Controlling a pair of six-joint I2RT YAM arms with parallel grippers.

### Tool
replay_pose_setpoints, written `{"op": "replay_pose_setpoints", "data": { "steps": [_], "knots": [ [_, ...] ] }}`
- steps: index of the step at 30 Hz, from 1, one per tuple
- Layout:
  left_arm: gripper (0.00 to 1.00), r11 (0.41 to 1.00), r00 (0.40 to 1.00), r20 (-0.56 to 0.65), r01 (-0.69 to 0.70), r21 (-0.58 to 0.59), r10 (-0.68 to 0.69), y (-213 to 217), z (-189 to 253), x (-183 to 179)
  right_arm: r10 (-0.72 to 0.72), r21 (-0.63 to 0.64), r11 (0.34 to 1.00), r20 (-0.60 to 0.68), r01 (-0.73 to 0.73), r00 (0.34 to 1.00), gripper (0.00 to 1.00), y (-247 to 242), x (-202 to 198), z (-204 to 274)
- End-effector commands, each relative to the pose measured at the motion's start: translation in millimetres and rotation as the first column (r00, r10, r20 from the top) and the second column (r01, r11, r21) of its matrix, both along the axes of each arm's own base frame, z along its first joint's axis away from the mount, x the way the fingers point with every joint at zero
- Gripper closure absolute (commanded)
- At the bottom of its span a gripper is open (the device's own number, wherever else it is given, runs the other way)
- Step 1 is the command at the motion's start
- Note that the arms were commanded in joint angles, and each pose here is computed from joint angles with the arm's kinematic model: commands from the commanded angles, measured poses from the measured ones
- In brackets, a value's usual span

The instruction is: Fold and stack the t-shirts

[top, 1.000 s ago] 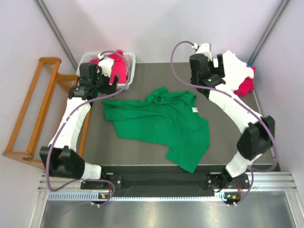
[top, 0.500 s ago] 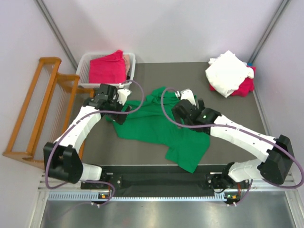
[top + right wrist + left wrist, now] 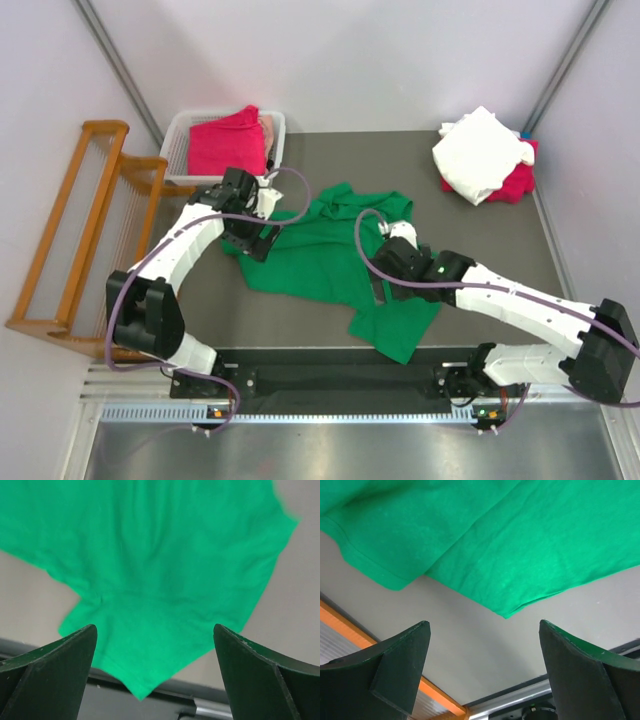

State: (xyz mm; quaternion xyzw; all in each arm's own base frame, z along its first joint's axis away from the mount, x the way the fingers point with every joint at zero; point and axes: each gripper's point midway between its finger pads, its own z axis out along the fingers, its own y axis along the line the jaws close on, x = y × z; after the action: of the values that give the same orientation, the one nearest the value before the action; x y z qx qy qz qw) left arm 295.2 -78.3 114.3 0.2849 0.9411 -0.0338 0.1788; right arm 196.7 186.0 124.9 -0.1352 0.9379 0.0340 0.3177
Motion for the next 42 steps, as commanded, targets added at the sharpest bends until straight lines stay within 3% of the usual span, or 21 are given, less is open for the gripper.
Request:
{"op": "replay_pose_setpoints", "data": {
  "steps": [1,5,8,11,17,21,27,33,42],
  "knots": [
    [0.06,1.0,0.999,-0.038,-0.015,0.014,0.016,-8.1,12.3,-5.0,0.017,0.054,0.998,-0.091,-0.013,0.996,0.01,8.3,-20.6,-18.4],
    [0.04,0.997,0.989,-0.141,-0.047,0.053,0.054,-7.5,-8.7,-13.1,0.029,0.027,0.999,-0.138,-0.025,0.99,0.01,8.2,-26.2,-39.7],
    [0.04,0.991,0.989,-0.123,-0.064,0.113,0.078,3.5,-29.3,-9.3,0.027,0.027,0.999,-0.117,-0.024,0.993,0.01,10.7,-20.3,-37.3],
    [0.05,0.993,0.993,-0.078,-0.079,0.092,0.086,0.7,-40.4,2.4,0.028,0.022,0.999,-0.113,-0.026,0.993,0.01,12.0,-17.5,-39.4],
    [0.06,0.997,0.978,0.195,-0.08,0.02,0.075,-1.9,-28.7,31.2,0.031,0.049,0.998,-0.112,-0.026,0.993,0.0,17.3,-16.8,-40.0],
    [0.07,0.998,0.961,0.27,-0.059,0.02,0.052,2.1,-33.4,31.1,0.022,0.049,0.999,-0.108,-0.017,0.994,0.0,15.1,-13.7,-38.7],
    [0.09,0.998,0.977,0.209,-0.041,0.038,0.032,5.2,-60.7,18.6,-0.006,0.073,0.997,-0.098,0.013,0.995,0.06,12.7,-5.8,-31.2],
    [0.1,0.997,0.967,0.255,-0.027,0.075,0.007,17.0,-83.7,14.8,-0.033,0.115,0.992,-0.128,0.048,0.991,0.05,11.4,-4.5,-33.5],
    [0.12,0.993,0.985,0.169,-0.041,0.112,0.021,29.8,-108.5,6.7,-0.075,0.176,0.98,-0.123,0.096,0.99,0.03,8.5,10.3,-21.9]
  ]
}}
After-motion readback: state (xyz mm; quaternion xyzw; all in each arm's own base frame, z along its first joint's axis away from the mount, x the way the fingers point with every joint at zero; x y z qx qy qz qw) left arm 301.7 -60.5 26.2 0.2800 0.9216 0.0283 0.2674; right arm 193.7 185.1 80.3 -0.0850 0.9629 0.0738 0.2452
